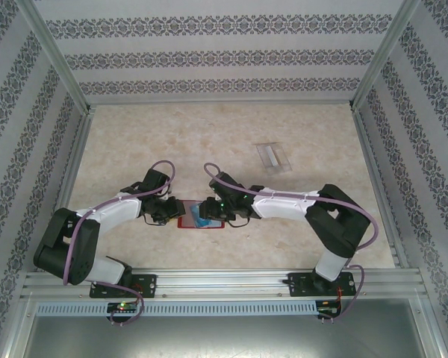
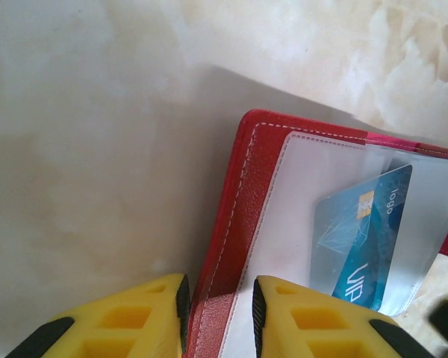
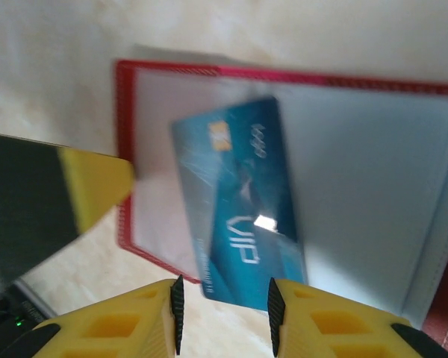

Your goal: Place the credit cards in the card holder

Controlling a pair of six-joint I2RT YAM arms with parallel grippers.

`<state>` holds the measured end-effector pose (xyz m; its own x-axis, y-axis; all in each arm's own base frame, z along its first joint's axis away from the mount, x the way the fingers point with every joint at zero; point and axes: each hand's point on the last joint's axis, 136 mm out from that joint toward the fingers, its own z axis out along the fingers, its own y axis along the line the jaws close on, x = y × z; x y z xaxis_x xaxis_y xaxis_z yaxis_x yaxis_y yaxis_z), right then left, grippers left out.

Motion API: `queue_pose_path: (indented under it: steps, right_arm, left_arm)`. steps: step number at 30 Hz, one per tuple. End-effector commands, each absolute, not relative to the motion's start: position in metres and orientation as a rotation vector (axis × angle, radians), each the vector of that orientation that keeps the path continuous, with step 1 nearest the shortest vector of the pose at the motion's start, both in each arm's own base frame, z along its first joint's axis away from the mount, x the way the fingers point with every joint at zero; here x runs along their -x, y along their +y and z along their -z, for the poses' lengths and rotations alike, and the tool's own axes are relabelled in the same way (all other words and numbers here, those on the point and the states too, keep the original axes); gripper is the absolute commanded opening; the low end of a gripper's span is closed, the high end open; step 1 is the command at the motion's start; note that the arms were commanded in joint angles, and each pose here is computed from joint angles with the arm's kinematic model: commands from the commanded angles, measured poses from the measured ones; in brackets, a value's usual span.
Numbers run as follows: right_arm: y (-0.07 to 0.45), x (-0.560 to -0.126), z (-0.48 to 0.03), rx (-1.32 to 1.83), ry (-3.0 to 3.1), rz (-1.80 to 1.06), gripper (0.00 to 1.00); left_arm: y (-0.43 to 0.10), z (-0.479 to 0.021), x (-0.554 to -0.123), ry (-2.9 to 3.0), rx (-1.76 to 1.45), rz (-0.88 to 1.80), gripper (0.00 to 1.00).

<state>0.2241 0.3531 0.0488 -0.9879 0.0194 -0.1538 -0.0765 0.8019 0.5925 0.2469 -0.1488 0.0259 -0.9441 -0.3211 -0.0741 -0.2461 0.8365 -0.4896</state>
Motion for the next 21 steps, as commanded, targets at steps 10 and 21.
queue_pose_path:
  steps: [10,21]
  right_arm:
    - [0.344,-0.214,-0.022,-0.097,2.949,-0.920,0.37]
    - [0.330,-0.213,-0.016,-0.105,2.966,-0.809,0.39]
  left_arm:
    - [-0.156,-0.020,-0.245,2.870,0.412,0.780,0.31]
    - [-0.153,-0.012,-0.241,2.898,0.424,0.750,0.29]
